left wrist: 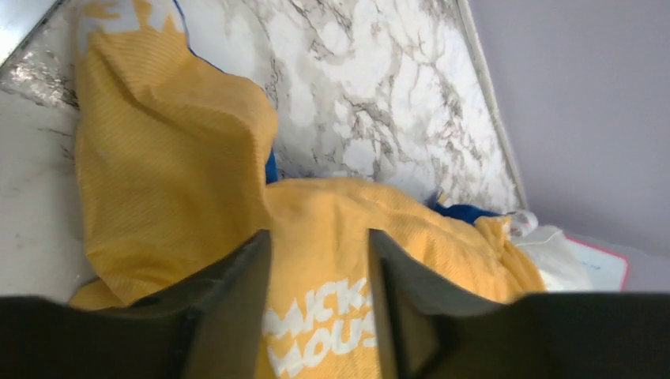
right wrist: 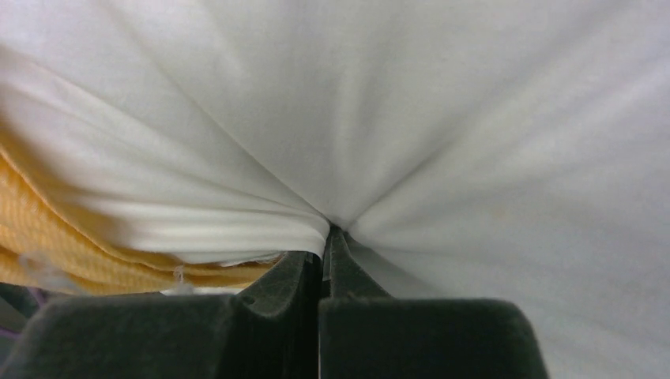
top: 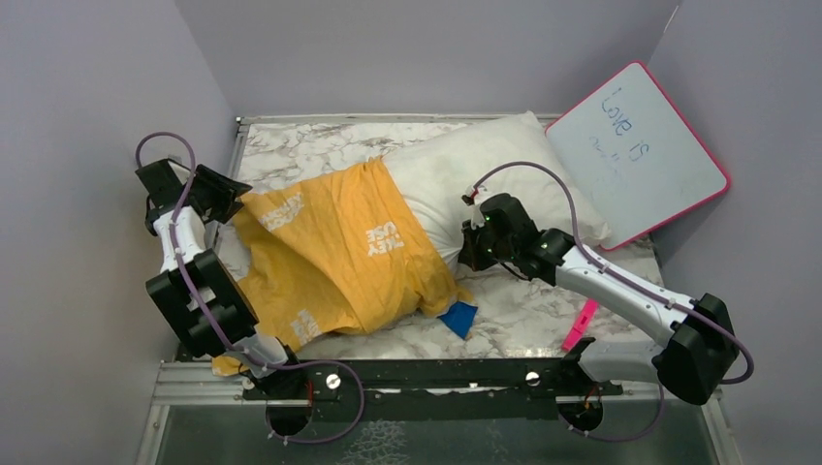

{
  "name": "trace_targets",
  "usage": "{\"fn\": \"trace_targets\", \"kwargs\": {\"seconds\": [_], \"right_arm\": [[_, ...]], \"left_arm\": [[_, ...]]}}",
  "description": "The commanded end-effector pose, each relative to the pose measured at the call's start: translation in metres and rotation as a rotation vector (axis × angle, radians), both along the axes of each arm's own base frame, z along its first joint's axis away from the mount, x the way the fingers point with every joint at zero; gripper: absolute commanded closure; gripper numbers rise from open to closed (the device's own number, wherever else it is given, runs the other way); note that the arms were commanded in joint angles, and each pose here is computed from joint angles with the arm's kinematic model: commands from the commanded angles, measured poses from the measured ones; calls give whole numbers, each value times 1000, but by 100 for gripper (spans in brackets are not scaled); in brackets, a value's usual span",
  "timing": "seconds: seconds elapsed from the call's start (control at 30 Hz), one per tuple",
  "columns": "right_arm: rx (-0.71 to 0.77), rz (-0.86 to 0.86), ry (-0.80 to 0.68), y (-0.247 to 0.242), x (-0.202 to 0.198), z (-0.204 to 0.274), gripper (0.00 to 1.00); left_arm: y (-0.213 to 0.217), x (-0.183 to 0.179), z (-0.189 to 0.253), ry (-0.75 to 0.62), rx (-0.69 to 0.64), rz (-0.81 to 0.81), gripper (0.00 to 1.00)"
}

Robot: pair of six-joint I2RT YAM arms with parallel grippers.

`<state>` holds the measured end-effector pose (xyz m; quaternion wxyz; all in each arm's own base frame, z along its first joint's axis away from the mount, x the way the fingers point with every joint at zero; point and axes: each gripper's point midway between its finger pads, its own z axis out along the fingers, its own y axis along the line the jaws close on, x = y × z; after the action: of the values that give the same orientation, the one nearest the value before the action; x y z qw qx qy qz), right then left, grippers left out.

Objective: Remove the pillowcase from the pillow
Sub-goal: Remove the pillow from the pillowcase.

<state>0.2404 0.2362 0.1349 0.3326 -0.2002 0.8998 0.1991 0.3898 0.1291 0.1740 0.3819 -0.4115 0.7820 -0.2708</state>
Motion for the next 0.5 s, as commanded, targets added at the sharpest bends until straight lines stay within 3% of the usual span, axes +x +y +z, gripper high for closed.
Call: {"fn": "trace_targets", "kwargs": {"seconds": [0.0,0.07,0.2,0.47], "right_arm": [[37,31,3,7,-2,11,99],[34,33,13,8,-2,12,99],[46,41,11,11,-1,16,99],[81,63,3,20,1,26,99]], "left_arm": [[-41,-4,8,-42,69,-140,37],[-53,-12,8,-39,92,-151,25],[-69,-30,17,-52,129,-145,16],[-126,-94,0,-46,96,-210,14]]}}
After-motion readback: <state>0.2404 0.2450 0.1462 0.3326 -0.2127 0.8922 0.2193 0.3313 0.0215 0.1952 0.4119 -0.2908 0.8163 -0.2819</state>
